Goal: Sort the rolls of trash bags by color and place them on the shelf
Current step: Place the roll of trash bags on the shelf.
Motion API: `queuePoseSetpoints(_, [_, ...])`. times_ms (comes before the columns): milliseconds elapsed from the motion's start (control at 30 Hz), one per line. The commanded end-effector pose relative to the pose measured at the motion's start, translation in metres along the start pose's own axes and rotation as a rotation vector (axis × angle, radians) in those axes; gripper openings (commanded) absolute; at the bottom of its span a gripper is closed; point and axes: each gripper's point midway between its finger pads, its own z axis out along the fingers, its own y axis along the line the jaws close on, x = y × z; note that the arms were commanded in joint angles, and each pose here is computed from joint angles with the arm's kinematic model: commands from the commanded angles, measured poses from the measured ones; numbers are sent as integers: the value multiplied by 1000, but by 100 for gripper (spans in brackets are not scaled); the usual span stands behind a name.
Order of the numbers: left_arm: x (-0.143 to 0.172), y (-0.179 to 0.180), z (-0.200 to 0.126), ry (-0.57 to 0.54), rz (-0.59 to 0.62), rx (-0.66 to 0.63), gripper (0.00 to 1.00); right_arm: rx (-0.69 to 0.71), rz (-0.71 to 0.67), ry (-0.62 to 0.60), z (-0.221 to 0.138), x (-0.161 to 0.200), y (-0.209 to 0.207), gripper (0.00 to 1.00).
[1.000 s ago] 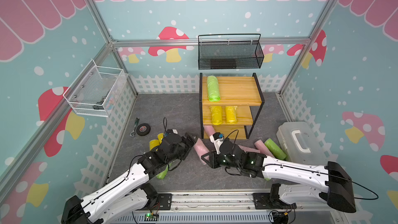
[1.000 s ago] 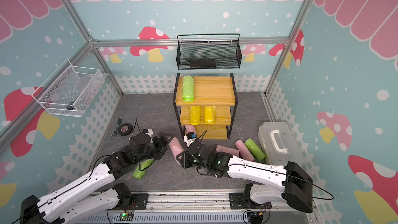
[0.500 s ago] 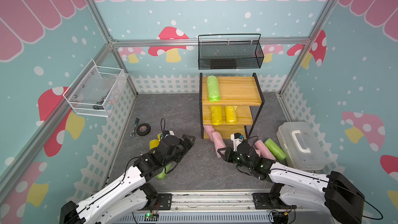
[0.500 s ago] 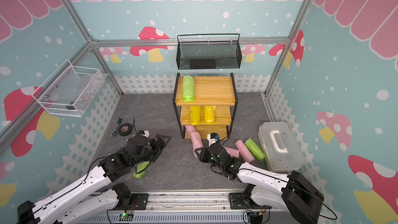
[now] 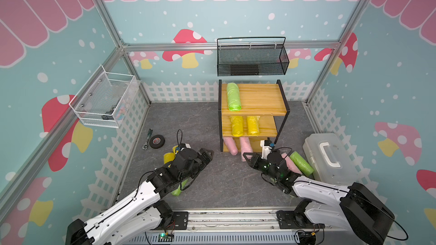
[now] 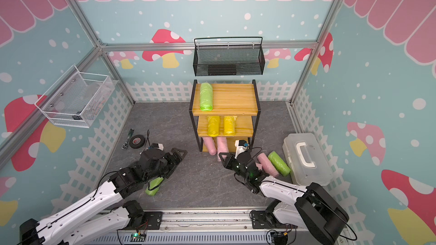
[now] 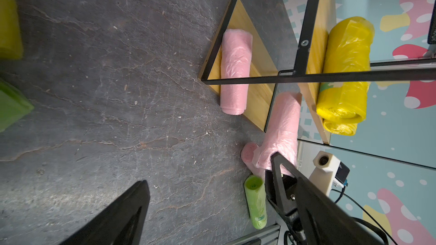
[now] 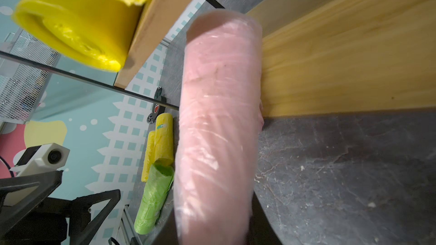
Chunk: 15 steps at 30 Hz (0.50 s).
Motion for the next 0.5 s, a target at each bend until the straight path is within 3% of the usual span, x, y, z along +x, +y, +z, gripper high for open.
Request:
queuePoseSetpoints(0, [-2,-3,-3,-10,27,-1,98,-105,-50,-75,4,-18,17,0])
queuePoseSetpoints(467, [-2,6,1,-12,30,-23,98,-160,-24,-101,48,-27,2,0])
